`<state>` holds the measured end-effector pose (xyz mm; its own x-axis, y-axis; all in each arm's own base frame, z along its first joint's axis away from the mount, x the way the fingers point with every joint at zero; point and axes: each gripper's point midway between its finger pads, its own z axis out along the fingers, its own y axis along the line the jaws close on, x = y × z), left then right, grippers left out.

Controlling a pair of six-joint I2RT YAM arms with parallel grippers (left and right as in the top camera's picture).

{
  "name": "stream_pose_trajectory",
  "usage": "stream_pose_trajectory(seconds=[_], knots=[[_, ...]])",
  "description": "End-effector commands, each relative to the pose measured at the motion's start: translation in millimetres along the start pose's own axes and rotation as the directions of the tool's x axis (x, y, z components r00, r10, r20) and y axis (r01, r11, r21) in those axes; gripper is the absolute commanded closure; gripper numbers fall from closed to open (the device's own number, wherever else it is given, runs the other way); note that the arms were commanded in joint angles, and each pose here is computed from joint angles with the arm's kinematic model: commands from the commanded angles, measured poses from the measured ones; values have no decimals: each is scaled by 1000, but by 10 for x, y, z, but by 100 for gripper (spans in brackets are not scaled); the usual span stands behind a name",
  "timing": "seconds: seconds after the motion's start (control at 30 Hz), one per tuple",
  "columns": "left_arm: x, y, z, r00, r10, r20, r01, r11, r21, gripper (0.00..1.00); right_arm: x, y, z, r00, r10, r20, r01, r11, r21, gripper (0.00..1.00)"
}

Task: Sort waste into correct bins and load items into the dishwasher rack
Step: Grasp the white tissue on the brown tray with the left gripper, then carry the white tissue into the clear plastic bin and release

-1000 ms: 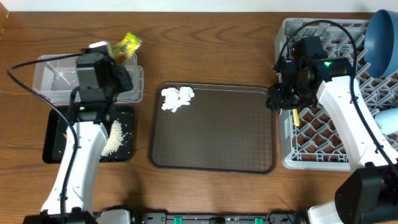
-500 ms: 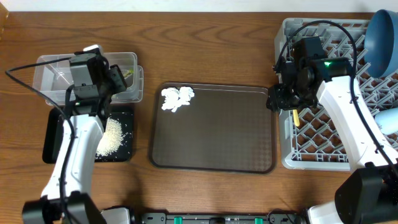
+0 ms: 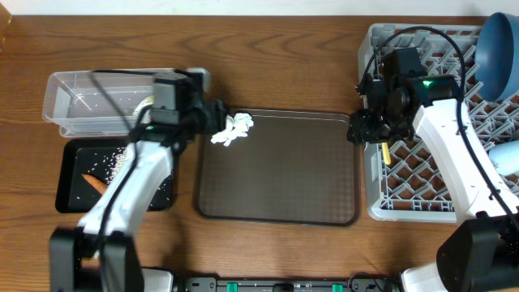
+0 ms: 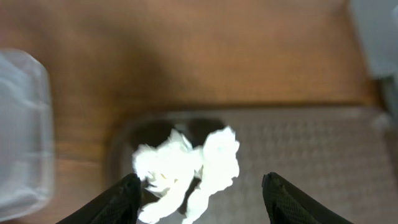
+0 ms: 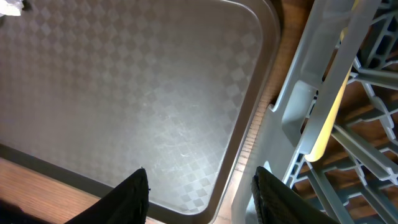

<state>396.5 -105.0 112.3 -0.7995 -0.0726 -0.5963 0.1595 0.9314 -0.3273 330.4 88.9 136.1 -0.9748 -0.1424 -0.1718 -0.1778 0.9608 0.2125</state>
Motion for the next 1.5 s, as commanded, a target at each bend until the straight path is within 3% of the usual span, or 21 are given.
stream_pose_trajectory(seconds=[0.0, 0.27, 0.37, 0.43, 0.57, 0.6, 0.83, 1.03, 1.2, 1.47], knots=[[236, 34, 235, 996, 7, -86, -7, 1000, -9, 35, 13, 13, 39, 1000, -12, -13, 12, 1000, 1, 47], [646, 202, 590, 974, -32, -224, 24, 999, -38, 35, 12, 11, 39, 1000, -11, -13, 11, 1000, 1, 47], [721, 218, 632, 968, -38, -248, 28, 999, -43, 41, 13, 13, 39, 1000, -12, -14, 12, 1000, 1, 47], [732, 208, 632, 967, -36, -253, 26, 999, -42, 53, 12, 11, 39, 1000, -11, -13, 11, 1000, 1, 47], [762, 200, 627, 964, -36, -264, 26, 999, -43, 88, 13, 13, 39, 1000, -12, -14, 12, 1000, 1, 47], [775, 202, 623, 962, -38, -269, 27, 999, -44, 93, 14, 12, 39, 1000, -11, -14, 11, 1000, 1, 47], [696, 125, 400, 963, -37, -266, 27, 999, -43, 94, 36, 5, 38, 1000, -8, -23, 8, 1000, 2, 47], [-11, -15, -210, 1000, 27, -4, -27, 997, -66, 94, 36, -5, 35, 1000, -4, -23, 4, 1000, 2, 47], [-508, 347, -744, 973, 44, 225, 19, 962, -271, 93, 36, -4, 36, 1000, -5, -23, 5, 1000, 2, 48], [-652, 1138, -919, 950, -34, 310, 171, 888, -427, 90, 38, -4, 36, 1000, -5, -24, 5, 1000, 2, 47]])
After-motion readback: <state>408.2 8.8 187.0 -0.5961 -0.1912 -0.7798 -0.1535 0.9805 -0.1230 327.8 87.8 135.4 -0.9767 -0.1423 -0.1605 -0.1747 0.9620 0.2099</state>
